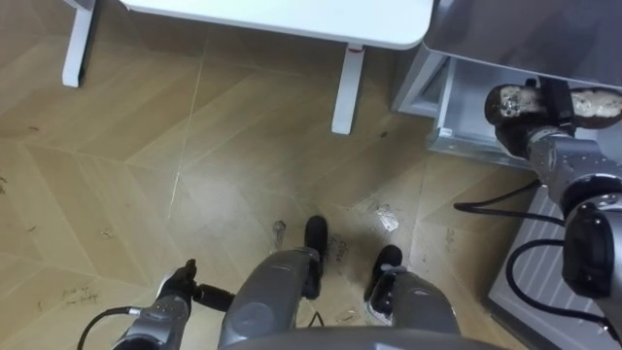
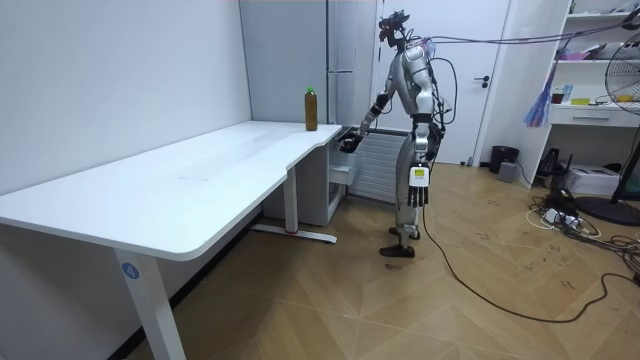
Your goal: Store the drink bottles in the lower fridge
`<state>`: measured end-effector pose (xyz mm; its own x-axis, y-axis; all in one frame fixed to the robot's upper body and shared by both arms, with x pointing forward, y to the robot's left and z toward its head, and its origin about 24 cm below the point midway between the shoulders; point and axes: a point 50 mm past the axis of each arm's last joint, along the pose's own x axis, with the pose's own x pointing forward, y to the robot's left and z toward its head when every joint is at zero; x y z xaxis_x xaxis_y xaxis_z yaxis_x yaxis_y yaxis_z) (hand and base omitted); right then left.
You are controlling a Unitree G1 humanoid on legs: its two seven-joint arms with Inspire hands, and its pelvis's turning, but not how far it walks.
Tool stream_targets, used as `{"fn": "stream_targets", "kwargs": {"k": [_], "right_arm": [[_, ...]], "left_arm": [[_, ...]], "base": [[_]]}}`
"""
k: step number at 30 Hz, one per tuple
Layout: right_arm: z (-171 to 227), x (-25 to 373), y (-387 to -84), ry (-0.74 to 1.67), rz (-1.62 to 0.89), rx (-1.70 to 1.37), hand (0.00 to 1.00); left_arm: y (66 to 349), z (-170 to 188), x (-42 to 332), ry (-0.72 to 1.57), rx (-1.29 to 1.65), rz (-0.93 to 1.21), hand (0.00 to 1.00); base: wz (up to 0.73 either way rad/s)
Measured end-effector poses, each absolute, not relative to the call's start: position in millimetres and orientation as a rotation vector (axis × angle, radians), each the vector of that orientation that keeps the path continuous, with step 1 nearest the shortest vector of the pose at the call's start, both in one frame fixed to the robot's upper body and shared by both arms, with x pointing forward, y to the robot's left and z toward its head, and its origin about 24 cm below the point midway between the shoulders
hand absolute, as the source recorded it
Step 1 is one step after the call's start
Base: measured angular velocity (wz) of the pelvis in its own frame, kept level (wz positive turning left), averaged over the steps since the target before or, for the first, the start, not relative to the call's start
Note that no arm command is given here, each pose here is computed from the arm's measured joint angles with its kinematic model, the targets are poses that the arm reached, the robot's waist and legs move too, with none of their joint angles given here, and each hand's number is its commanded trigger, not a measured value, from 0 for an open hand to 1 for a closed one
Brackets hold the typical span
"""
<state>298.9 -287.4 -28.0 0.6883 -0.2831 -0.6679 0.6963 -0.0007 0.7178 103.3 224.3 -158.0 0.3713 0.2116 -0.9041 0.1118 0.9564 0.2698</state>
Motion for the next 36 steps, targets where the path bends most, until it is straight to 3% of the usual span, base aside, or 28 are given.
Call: {"fn": "stream_targets", "kwargs": {"k": [14, 15, 16, 36], "right_arm": [[-30, 297, -287, 0.388, -0.81, 1.367, 0.0], [-31, 296, -288, 0.389, -0.811, 1.367, 0.96], [-31, 296, -288, 0.389, -0.81, 1.367, 1.0], [-35, 291, -290, 0.386, -0.789, 1.284, 1.0]], "left_arm": [[224, -159, 102, 1.2, 0.306, 0.063, 0.0], [224, -159, 102, 1.203, 0.306, 0.063, 0.0], [224, -159, 102, 1.204, 0.306, 0.063, 0.0], [225, -162, 93, 1.232, 0.31, 0.066, 0.0]], "base": [[0.0], [0.0], [0.0], [0.0]]}}
